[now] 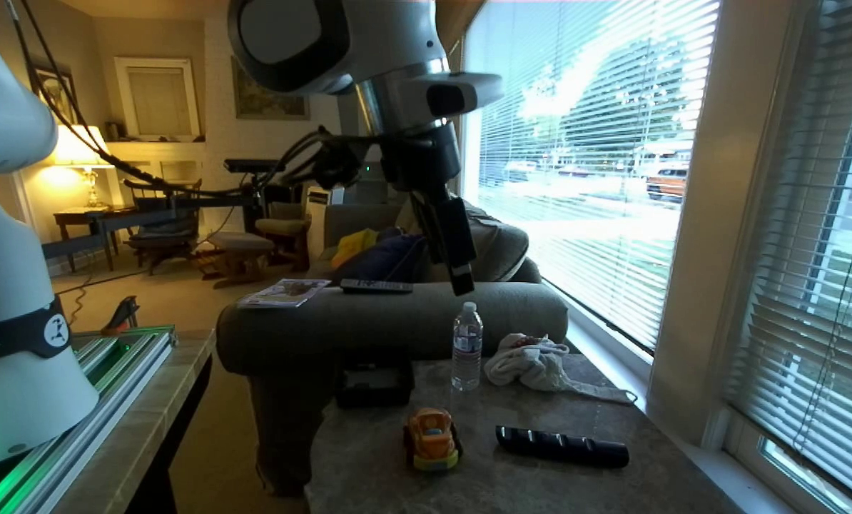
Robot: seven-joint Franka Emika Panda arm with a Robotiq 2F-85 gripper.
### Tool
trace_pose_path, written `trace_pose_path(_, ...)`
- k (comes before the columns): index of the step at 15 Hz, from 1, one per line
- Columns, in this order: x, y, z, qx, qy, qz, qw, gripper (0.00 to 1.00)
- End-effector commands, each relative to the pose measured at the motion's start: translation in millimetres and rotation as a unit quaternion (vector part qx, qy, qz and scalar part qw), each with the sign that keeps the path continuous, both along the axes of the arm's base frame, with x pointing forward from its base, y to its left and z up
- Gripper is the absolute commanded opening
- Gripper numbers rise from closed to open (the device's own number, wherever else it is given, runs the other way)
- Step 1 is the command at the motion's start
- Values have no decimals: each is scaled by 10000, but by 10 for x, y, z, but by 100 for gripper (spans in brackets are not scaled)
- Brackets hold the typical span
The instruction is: Put the orange car in the black box.
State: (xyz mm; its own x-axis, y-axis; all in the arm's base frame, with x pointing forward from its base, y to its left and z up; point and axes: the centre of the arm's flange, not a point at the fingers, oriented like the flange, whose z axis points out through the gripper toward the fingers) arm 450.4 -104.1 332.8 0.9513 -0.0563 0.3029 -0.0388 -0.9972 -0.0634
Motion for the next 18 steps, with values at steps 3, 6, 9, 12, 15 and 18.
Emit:
trace_pose_path(3, 269, 37, -520, 319, -294, -42, 9991, 100)
trace_pose_path(6, 334, 159, -684, 671, -156, -155, 9975, 100)
trace_pose_path(9, 369, 288, -842, 916, 117, 123, 9957, 100)
trace_pose_path(12, 284, 349, -778, 899, 250, 151, 9955, 100)
trace_pose_path(15, 292, 346, -800, 918, 287, 153, 9952, 100)
trace_pose_path(18, 292, 340, -798, 914, 282, 146, 9953, 100)
